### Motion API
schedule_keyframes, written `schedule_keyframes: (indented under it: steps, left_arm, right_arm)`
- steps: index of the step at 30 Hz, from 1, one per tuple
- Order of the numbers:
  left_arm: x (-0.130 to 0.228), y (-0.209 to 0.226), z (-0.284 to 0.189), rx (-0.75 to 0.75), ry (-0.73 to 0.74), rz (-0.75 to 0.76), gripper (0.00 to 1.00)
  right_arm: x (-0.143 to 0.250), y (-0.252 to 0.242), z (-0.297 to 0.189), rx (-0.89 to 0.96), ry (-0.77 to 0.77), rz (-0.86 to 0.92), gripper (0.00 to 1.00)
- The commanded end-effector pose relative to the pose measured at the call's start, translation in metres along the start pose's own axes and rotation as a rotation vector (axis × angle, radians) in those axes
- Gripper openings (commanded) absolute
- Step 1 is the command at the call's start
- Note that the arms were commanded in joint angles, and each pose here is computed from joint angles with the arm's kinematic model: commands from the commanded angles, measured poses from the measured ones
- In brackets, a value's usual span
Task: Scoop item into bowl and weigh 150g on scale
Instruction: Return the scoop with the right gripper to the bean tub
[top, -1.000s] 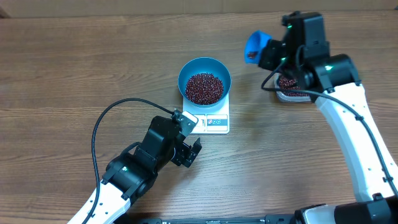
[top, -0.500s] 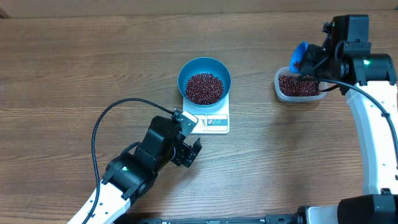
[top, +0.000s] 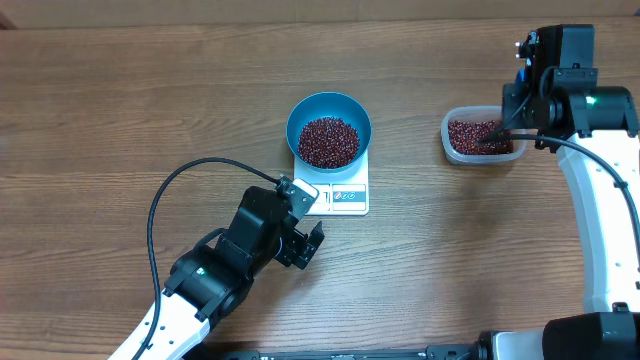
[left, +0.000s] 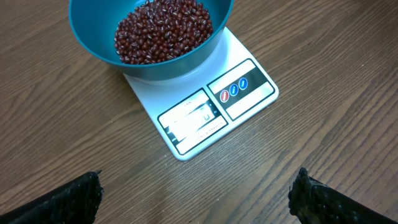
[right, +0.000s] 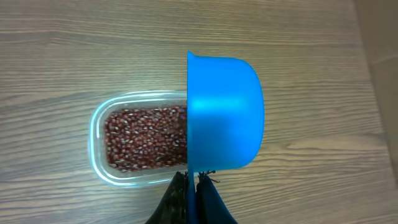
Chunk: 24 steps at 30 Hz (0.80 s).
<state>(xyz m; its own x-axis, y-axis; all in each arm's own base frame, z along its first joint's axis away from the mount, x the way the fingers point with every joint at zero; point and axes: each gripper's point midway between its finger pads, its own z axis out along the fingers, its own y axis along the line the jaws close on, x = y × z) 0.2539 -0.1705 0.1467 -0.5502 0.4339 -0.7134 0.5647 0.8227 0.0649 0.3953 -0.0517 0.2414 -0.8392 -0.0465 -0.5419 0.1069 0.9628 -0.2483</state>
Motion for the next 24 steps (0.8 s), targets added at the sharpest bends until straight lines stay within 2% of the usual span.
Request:
schedule_keyframes:
  steps: [1,7,14,18,24]
  left_arm:
    - [0.000,0.001,-0.002,0.001,-0.008,-0.010,1.00]
    - [0.000,0.001,-0.002,0.001,-0.007,-0.010,1.00]
    - [0.000,0.001,-0.002,0.001,-0.008,-0.010,1.00]
    - [0.000,0.001,-0.002,0.001,-0.008,-0.010,0.99]
    - [0.000,0.001,-0.002,0.001,-0.008,-0.010,1.00]
  right_arm:
    - [-0.010,-0.010,-0.008,0.043,-0.028,-0.019,0.04]
    - [-0.013,-0.002,-0.011,0.075,-0.037,-0.075,0.04]
    - [-0.014,0.006,-0.013,0.056,-0.044,-0.026,0.04]
    - [-0.011,0.008,-0.011,0.035,-0.041,0.302,0.04]
    - [0.018,0.034,0.014,-0.048,0.068,0.781,0.04]
